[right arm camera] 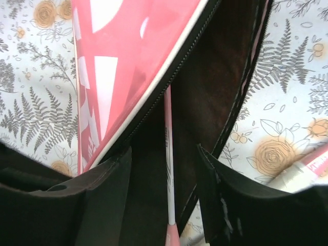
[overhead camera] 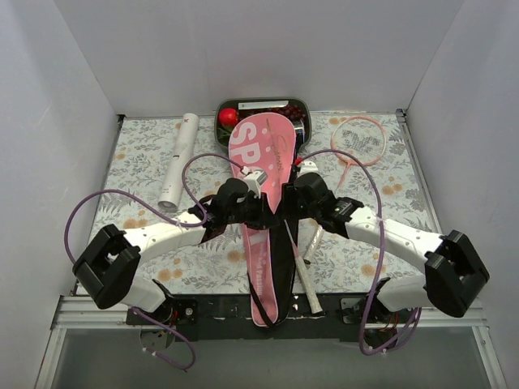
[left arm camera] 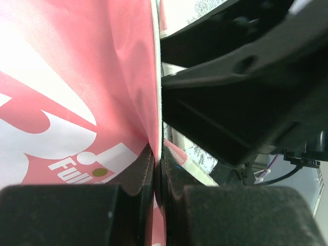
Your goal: Pack up the badminton gear
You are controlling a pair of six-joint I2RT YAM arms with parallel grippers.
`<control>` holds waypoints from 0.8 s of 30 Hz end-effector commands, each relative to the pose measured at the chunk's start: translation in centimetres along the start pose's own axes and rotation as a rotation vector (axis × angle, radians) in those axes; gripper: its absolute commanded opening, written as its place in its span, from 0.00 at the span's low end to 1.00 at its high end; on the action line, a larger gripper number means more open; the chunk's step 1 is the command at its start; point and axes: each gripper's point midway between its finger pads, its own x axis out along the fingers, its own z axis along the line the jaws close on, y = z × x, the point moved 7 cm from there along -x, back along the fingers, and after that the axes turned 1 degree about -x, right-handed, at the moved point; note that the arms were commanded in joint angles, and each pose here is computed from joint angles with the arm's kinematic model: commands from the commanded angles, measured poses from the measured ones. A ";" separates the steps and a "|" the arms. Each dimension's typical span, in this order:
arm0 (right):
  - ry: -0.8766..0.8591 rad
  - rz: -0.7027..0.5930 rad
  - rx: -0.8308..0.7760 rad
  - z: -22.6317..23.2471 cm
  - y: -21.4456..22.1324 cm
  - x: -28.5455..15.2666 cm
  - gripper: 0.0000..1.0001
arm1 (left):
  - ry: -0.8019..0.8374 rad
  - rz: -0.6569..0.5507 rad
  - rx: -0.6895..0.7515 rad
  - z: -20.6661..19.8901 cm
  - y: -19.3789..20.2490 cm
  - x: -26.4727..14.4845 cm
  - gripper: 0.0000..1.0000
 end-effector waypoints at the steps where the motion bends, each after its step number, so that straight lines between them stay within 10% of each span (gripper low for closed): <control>1: -0.130 -0.088 -0.009 2.0 -2.8 -3.7 0.61 | 0.114 0.080 0.016 -1.9 1.4 0.0 0.00; 24: -0.239 0.410 0.092 -4.0 13.5 -11.0 0.56 | 0.185 -0.009 0.049 -4.1 -0.6 -1.5 0.00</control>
